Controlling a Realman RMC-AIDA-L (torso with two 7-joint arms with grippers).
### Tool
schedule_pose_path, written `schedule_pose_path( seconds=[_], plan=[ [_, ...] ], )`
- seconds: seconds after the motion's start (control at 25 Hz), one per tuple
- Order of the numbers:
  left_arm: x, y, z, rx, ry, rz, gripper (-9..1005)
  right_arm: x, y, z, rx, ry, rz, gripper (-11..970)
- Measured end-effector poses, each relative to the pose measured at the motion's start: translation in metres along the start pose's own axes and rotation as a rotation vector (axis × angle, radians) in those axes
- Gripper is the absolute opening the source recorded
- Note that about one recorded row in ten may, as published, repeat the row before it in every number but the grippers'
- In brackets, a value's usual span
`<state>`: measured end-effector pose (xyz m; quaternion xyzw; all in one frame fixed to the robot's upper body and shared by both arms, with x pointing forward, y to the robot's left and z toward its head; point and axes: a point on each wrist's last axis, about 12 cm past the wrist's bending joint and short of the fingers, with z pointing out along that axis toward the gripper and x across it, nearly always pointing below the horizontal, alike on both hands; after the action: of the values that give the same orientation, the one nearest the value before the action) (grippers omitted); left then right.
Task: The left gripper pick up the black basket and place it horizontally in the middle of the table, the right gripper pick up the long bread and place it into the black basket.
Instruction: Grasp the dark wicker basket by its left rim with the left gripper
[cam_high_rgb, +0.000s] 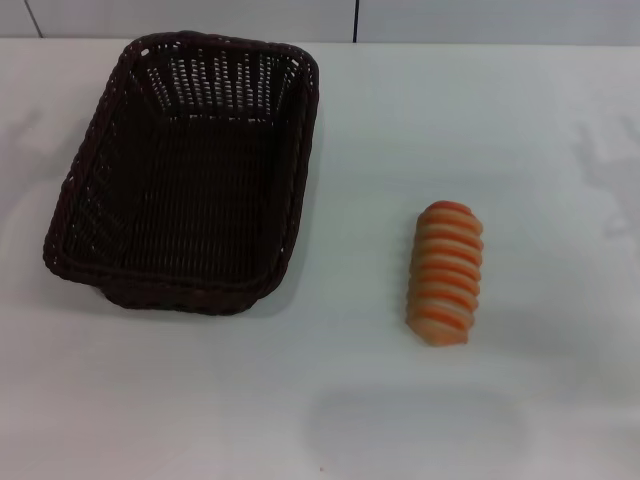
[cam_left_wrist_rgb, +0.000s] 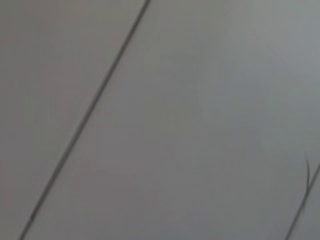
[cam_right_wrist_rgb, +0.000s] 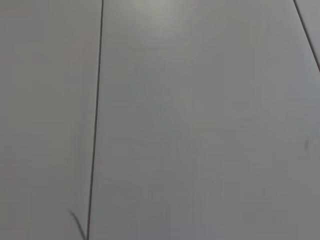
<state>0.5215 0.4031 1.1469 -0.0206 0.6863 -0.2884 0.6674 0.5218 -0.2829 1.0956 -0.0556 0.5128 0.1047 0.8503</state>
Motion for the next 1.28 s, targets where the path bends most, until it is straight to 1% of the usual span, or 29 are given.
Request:
schedule_pose_path(
  seconds=[0.04, 0.08, 0.16, 0.2, 0.24, 0.32, 0.36, 0.4, 0.44, 0.48, 0.52, 0.56, 0.6, 0.64, 0.68, 0.76, 0.8, 0.84, 0.88, 1.0, 1.12, 1.2, 1.24, 1.28],
  plan=[
    [-0.008, -0.004, 0.005, -0.005, 0.045, -0.005, 825, 0.0, -0.001, 0.0, 0.002, -0.001, -0.001, 592],
    [-0.019, -0.011, 0.013, -0.021, 0.139, 0.007, 824, -0.001, -0.002, 0.0, 0.008, -0.004, -0.002, 592],
    [-0.035, -0.025, 0.025, -0.062, 0.27, 0.037, 824, -0.001, -0.003, 0.001, 0.011, -0.006, -0.004, 592],
    [-0.035, -0.025, 0.025, -0.062, 0.27, 0.037, 819, -0.001, -0.003, 0.001, 0.011, -0.006, -0.004, 592],
    [-0.039, -0.029, 0.029, -0.079, 0.306, 0.043, 814, -0.001, -0.003, 0.001, 0.01, -0.006, -0.005, 592],
    [-0.045, -0.041, 0.038, -0.125, 0.393, 0.083, 805, -0.001, -0.004, 0.001, 0.01, -0.007, -0.006, 592],
    [-0.047, -0.051, 0.045, -0.158, 0.454, 0.115, 800, -0.002, -0.005, 0.001, 0.011, -0.008, -0.011, 592],
    [-0.047, -0.051, 0.045, -0.158, 0.454, 0.115, 799, -0.002, -0.005, 0.001, 0.011, -0.008, -0.011, 592],
    [-0.048, -0.058, 0.051, -0.184, 0.504, 0.147, 798, -0.002, -0.006, 0.001, 0.012, -0.009, -0.013, 592],
    [-0.049, -0.063, 0.055, -0.206, 0.539, 0.17, 797, -0.002, -0.006, 0.001, 0.012, -0.009, -0.013, 592],
    [-0.048, -0.067, 0.059, -0.224, 0.576, 0.195, 796, -0.002, -0.006, 0.002, 0.011, -0.009, -0.014, 592],
    [-0.048, -0.067, 0.059, -0.224, 0.576, 0.195, 795, -0.002, -0.006, 0.001, 0.012, -0.009, -0.015, 592],
    [-0.046, -0.075, 0.067, -0.245, 0.635, 0.231, 794, -0.002, -0.006, 0.001, 0.012, -0.009, -0.016, 592],
    [-0.046, -0.075, 0.067, -0.245, 0.635, 0.231, 794, -0.002, -0.006, 0.001, 0.012, -0.009, -0.016, 592],
    [-0.041, -0.082, 0.075, -0.259, 0.689, 0.264, 793, -0.002, -0.008, 0.001, 0.017, -0.009, -0.02, 592],
    [-0.039, -0.084, 0.079, -0.267, 0.711, 0.28, 791, -0.002, -0.008, 0.001, 0.019, -0.009, -0.021, 592],
    [-0.032, -0.087, 0.086, -0.293, 0.759, 0.315, 790, -0.002, -0.009, 0.001, 0.022, -0.009, -0.023, 592],
    [-0.031, -0.088, 0.089, -0.299, 0.776, 0.325, 789, -0.002, -0.009, 0.001, 0.022, -0.008, -0.024, 592],
    [-0.031, -0.088, 0.089, -0.299, 0.776, 0.325, 788, -0.002, -0.009, 0.001, 0.022, -0.008, -0.025, 592],
    [-0.024, -0.092, 0.097, -0.289, 0.827, 0.329, 785, -0.002, -0.009, 0.001, 0.022, -0.008, -0.027, 592],
    [-0.019, -0.092, 0.099, -0.281, 0.849, 0.321, 782, -0.002, -0.009, 0.001, 0.022, -0.008, -0.027, 592],
    [-0.009, -0.093, 0.101, -0.278, 0.884, 0.308, 781, -0.003, -0.008, 0.001, 0.02, -0.01, -0.026, 593],
    [-0.009, -0.093, 0.101, -0.278, 0.884, 0.308, 780, -0.003, -0.008, 0.001, 0.02, -0.01, -0.026, 593],
    [-0.005, -0.093, 0.102, -0.278, 0.898, 0.305, 779, -0.003, -0.008, 0.0, 0.019, -0.011, -0.026, 593]
  ],
)
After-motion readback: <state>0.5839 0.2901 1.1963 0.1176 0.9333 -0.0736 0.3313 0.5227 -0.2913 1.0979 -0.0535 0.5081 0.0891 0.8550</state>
